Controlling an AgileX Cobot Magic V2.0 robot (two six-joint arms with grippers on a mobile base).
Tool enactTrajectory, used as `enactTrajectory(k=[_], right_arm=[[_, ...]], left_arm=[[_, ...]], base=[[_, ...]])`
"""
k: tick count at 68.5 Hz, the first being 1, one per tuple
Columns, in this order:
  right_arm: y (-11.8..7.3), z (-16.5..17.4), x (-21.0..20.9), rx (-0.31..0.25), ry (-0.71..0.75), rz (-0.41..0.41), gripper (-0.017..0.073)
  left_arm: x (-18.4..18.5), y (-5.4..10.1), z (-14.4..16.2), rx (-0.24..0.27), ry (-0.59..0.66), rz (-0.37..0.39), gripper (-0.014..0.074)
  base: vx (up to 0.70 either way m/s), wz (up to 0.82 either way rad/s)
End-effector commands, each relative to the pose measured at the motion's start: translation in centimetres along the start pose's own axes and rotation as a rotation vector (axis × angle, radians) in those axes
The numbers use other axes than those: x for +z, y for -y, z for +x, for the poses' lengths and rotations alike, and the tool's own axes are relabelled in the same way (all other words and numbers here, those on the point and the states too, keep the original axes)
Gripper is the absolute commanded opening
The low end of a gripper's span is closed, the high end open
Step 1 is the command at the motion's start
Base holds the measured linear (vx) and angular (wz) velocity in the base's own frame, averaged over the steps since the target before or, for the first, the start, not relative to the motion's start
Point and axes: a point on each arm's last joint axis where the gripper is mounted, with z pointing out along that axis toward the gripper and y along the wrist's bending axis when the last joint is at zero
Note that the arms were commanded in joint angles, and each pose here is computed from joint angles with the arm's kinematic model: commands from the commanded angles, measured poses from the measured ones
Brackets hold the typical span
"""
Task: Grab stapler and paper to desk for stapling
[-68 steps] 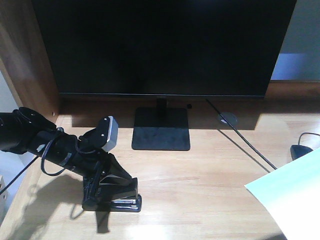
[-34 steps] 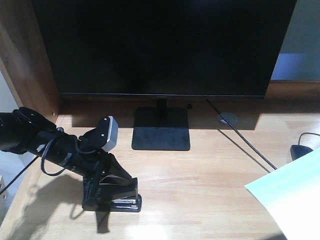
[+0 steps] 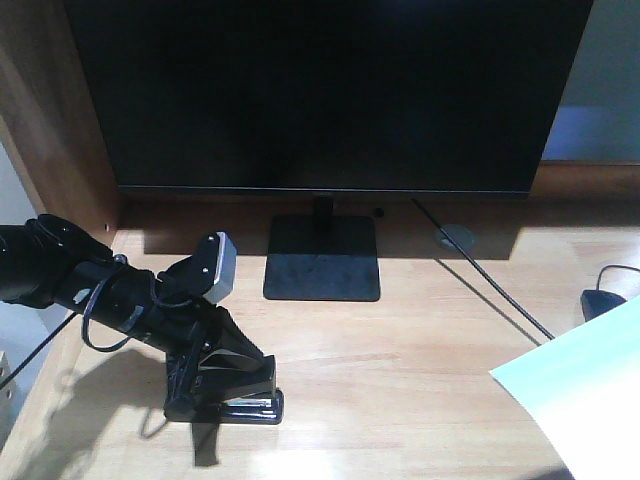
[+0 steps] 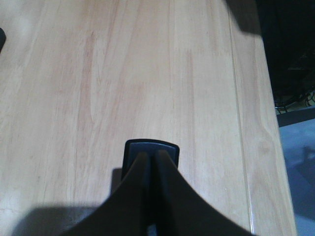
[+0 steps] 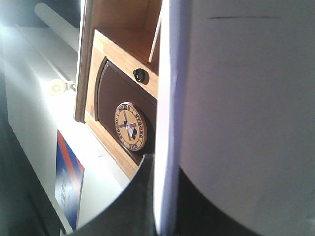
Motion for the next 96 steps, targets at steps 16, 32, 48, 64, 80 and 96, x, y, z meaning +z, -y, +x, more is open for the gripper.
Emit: enactTrajectory(k=[16, 32, 48, 64, 80, 96], right_arm=[[-0.9, -0.4, 0.5, 0.008, 0.022, -0.046, -0.0005], [0.8, -0.1, 2.3, 0.054, 0.002, 0.051, -0.0004], [3.7, 0.9, 5.3, 0.077, -0.044, 0.094, -0.0003], [7.9, 2.6, 7.9, 0.143, -0.098, 0.182, -0.0003], [10.8, 4.1, 8.9, 0.235, -0.160, 0.209, -0.0003], [14.0, 4.4, 8.8, 0.348, -0.258, 0.295, -0.0003]], left_arm=[[-1.1, 0.2, -2.0, 0.013, 0.072, -0.022, -0.0006], [-1.1, 0.2, -2.0, 0.013, 0.072, -0.022, -0.0006], [-1.1, 0.2, -2.0, 0.013, 0.073, -0.021, -0.0006], [-1.1, 0.2, -2.0, 0.013, 0.073, -0.021, -0.0006], [-1.1, 0.2, -2.0, 0.013, 0.073, -0.021, -0.0006], [-1.1, 0.2, -2.0, 0.013, 0.073, -0.021, -0.0006]], base=[[0.00, 0.00], [0.00, 0.00], [0.00, 0.00], [0.00, 0.00], [0.00, 0.00], [0.00, 0.00]])
